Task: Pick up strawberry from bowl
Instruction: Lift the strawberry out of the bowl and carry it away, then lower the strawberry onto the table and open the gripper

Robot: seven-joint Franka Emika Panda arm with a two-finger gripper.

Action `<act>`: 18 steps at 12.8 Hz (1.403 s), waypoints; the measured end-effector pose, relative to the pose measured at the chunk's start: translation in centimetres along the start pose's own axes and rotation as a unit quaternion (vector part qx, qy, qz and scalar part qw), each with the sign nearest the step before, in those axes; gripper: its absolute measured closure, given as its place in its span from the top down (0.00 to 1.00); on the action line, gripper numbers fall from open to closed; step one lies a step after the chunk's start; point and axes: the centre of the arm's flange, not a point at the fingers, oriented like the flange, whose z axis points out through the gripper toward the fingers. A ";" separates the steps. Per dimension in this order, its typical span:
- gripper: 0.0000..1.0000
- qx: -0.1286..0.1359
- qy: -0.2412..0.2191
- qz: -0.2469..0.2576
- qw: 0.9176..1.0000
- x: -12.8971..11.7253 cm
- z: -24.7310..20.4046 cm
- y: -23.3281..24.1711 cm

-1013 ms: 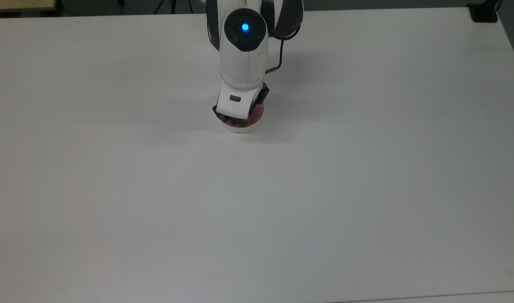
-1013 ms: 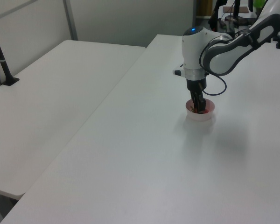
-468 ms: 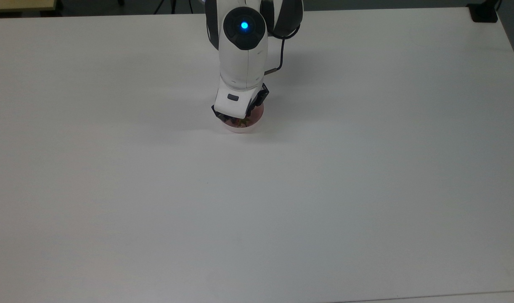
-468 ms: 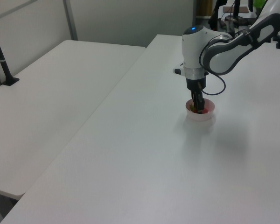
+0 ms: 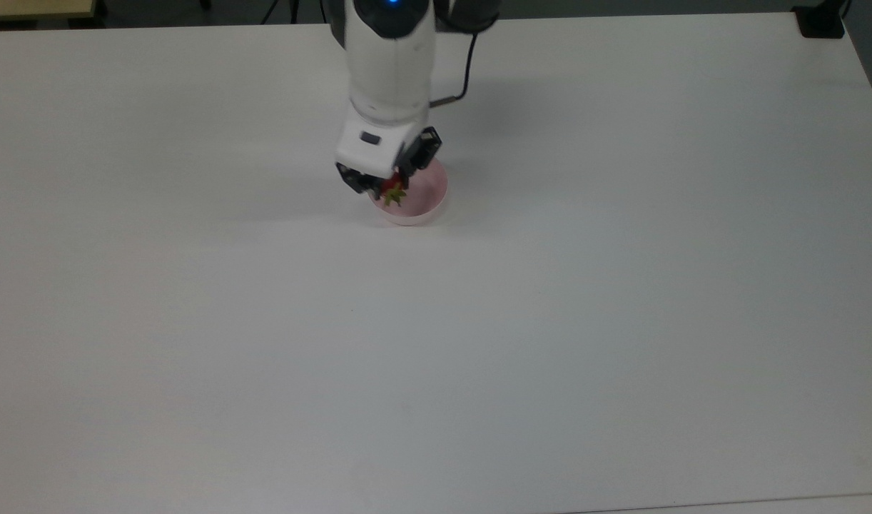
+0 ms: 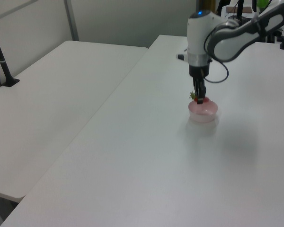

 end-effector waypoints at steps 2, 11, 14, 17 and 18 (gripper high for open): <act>0.41 -0.003 -0.001 0.012 1.000 -0.9 -2.3 2.0; 0.41 -0.028 -0.003 0.039 0.999 -15.3 -0.2 21.9; 0.41 -0.022 -0.011 0.046 0.999 -16.9 3.8 23.0; 0.41 -0.013 -0.022 0.042 0.999 -16.4 6.9 22.9; 0.41 -0.012 -0.023 0.042 0.999 -16.3 7.3 22.9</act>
